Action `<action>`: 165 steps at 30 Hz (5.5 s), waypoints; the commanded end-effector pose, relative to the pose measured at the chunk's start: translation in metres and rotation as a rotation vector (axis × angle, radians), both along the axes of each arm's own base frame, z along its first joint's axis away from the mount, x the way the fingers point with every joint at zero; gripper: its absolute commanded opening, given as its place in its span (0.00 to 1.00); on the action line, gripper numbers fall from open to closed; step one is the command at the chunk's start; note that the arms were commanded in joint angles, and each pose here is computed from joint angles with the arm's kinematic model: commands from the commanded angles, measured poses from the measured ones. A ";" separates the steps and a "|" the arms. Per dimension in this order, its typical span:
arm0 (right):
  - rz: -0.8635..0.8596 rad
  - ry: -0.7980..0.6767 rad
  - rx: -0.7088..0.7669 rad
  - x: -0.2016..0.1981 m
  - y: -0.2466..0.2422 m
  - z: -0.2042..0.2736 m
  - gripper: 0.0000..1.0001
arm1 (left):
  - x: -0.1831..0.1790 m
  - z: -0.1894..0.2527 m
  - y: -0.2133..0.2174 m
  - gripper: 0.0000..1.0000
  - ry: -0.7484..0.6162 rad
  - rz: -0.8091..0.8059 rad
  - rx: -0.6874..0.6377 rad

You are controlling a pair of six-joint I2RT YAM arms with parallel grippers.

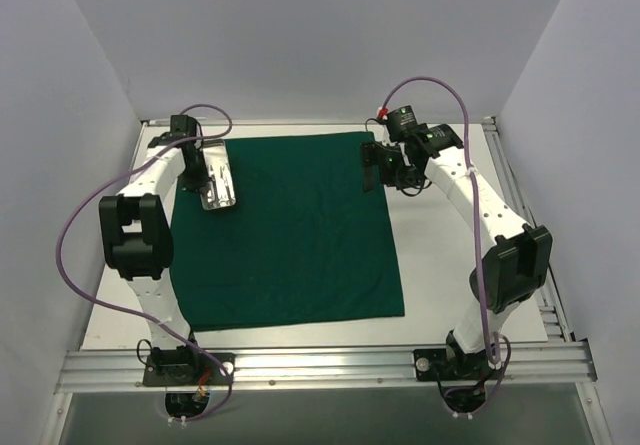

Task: Open and lay out the surgical kit
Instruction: Pick up the container from the surgical kit, then place the container in the surgical kit.

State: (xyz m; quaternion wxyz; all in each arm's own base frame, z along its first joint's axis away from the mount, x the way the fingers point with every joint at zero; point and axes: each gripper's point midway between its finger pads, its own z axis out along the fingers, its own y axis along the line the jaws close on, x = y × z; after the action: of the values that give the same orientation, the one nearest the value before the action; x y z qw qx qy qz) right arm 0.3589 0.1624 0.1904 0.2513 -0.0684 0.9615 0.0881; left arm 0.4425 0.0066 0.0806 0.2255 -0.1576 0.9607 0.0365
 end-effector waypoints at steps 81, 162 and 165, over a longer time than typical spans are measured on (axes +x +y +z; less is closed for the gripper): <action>-0.001 0.157 -0.014 0.003 -0.007 -0.029 0.81 | 0.070 0.009 0.039 0.02 0.002 -0.446 0.058; 0.019 0.188 0.012 0.008 0.002 -0.040 0.81 | 0.055 0.027 0.030 0.29 -0.005 -0.351 0.168; 0.016 0.183 0.007 0.008 0.001 -0.038 0.81 | 0.062 0.020 0.028 0.31 0.003 -0.347 0.178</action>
State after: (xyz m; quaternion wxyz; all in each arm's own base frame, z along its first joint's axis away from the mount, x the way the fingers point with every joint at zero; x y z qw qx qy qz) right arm 0.3732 0.1676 0.1432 0.1614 -0.0652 0.9795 0.1018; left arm 0.4844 0.0297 0.0966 0.2164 0.0462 0.9731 0.0637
